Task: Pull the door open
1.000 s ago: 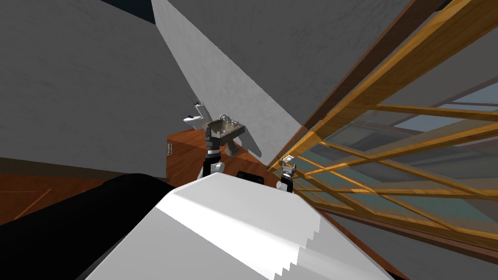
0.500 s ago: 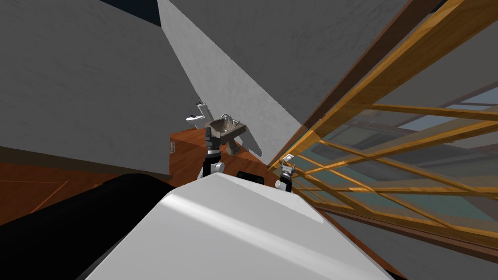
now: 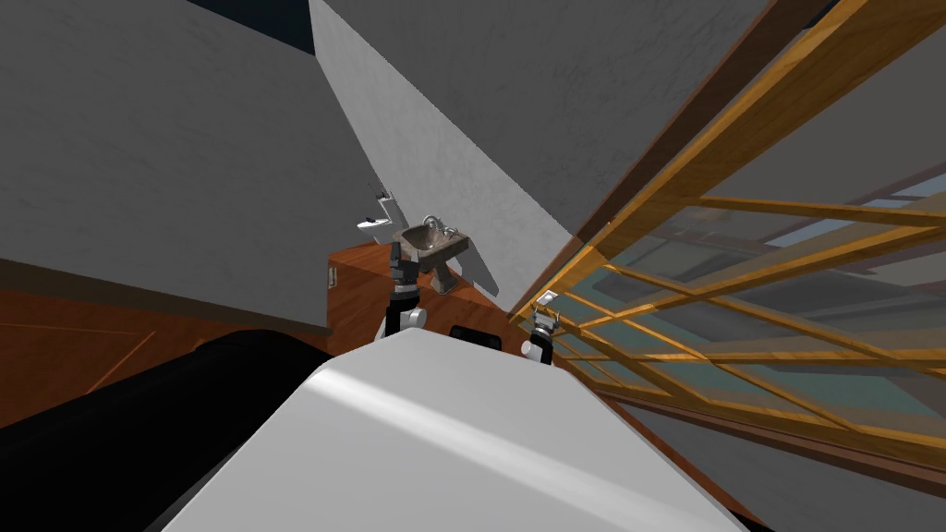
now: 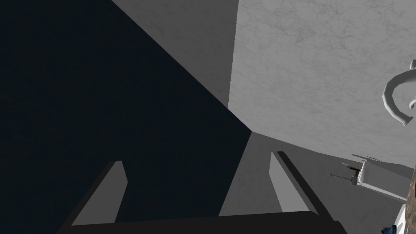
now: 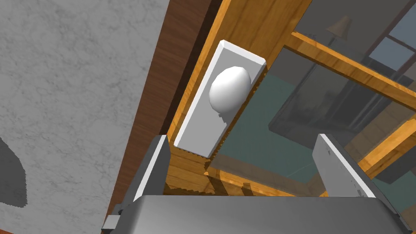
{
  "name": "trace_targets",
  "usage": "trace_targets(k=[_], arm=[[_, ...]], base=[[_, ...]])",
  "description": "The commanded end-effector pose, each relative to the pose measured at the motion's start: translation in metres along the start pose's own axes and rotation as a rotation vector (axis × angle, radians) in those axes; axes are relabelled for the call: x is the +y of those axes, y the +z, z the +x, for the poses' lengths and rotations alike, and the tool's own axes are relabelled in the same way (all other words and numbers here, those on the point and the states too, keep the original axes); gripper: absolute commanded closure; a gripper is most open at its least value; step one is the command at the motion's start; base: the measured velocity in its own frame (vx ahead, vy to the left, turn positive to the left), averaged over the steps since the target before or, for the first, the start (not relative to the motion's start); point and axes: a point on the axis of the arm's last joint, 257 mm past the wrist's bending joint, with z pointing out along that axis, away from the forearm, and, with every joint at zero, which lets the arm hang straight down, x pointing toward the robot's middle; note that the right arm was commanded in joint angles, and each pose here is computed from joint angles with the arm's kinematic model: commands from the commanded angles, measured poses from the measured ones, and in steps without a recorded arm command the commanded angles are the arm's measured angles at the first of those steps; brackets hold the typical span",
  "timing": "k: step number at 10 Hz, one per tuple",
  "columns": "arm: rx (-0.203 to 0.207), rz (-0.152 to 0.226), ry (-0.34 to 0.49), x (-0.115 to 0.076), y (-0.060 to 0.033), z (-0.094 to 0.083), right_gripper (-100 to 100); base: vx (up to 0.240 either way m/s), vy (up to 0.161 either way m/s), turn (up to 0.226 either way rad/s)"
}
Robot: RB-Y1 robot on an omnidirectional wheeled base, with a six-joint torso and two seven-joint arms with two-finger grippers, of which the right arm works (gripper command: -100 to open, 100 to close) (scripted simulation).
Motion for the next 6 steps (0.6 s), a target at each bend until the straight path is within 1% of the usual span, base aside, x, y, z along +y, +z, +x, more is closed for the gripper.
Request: trace_targets(k=[1, 2, 4, 5, 6], arm=[[-0.006, -0.005, 0.068, -0.002, 0.0, 0.0, -100], [-0.005, -0.005, 0.072, -0.002, 0.0, 0.0, -100], [-0.014, -0.012, 0.165, -0.0053, 0.0001, 0.0, -100], [-0.014, -0.012, 0.177, -0.0053, 0.0001, 0.0, -100], [-0.018, -0.015, 0.225, -0.0067, 0.0002, -0.0001, -100]], base=[[-0.05, -0.006, 0.022], [-0.037, -0.003, 0.015], [-0.045, 0.0, 0.037], [-0.041, -0.006, 0.02], [-0.04, -0.008, 0.027]])
